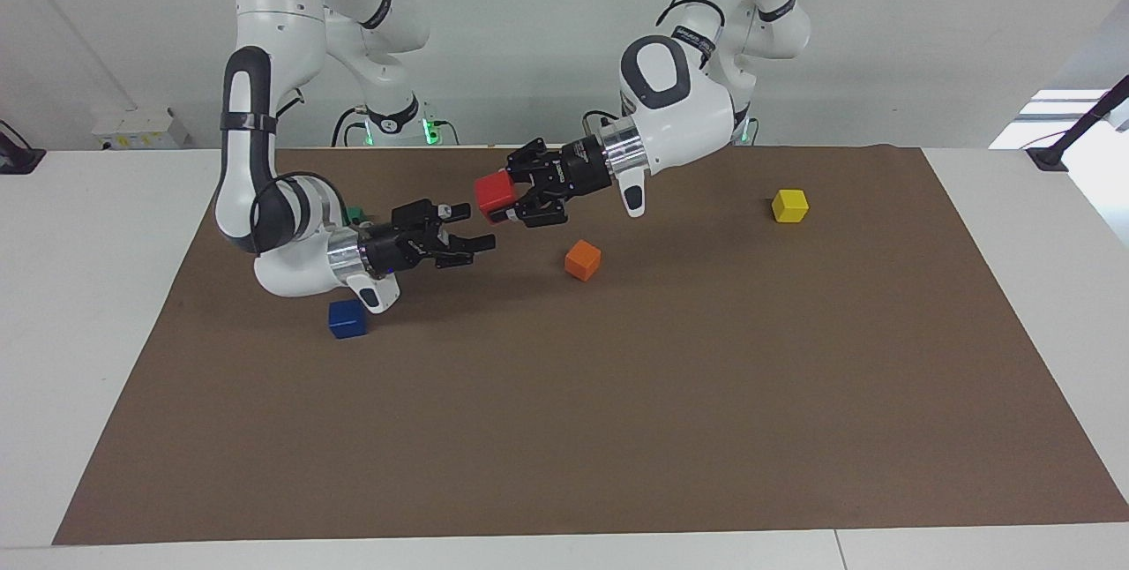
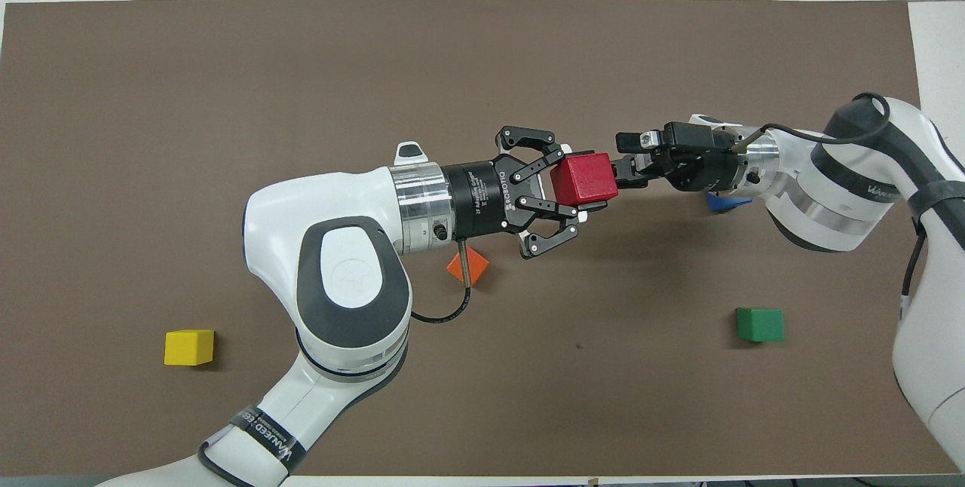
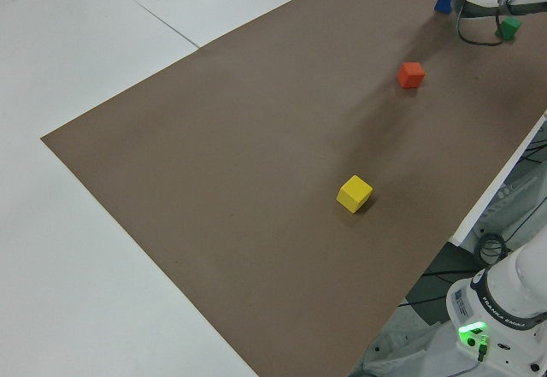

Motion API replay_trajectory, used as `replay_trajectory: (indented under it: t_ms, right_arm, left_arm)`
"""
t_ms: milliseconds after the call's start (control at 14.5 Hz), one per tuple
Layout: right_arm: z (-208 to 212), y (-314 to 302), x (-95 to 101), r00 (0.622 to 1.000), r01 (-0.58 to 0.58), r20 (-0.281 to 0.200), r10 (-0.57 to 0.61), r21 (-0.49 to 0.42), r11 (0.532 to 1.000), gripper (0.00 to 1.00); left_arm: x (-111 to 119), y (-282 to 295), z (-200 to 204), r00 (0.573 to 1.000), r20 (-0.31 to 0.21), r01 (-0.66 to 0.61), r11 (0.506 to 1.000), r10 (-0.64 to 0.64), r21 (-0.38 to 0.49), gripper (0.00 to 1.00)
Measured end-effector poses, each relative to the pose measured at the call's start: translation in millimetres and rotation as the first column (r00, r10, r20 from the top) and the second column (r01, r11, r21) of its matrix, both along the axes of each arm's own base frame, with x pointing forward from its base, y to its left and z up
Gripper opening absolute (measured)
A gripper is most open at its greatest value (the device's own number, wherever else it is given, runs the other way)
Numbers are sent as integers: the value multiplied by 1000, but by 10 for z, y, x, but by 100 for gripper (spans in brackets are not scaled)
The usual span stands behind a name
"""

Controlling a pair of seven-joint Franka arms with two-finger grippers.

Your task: Transfer red block to right arm and stack on blue block

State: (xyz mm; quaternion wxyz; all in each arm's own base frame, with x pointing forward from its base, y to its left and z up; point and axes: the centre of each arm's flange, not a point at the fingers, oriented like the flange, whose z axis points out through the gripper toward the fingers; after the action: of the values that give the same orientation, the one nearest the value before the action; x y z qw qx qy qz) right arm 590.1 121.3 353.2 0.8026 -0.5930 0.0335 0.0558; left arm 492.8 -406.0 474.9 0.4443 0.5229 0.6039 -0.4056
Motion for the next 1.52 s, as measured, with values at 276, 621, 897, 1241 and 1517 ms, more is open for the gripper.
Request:
replay_trajectory:
  t_ms: [276, 621, 897, 1241, 1517]
  right_arm:
    - [4, 37, -3, 1000, -2, 1, 2, 4, 1000, 100]
    - [7, 37, -2, 1000, -1, 4, 1, 4, 1000, 100]
    - [41, 48, 0, 1000, -2, 10, 2, 5, 1000, 100]
    - [122, 53, -1, 1000, -2, 24, 2, 6, 1000, 100]
    - [114, 128, -21, 1000, -14, 22, 14, 5, 1000, 100]
  left_arm:
    - [2, -1, -9, 1000, -2, -1, 1000, 1, 0, 54]
    - [10, 8, -11, 1000, -4, -4, 1000, 4, 1, 54]
    - [60, 50, -73, 1000, -14, -25, 1000, 25, 9, 54]
    - [120, 82, -134, 998, -21, -52, 999, 53, 16, 54]
    - [128, 80, -132, 998, -21, -53, 998, 53, 15, 54]
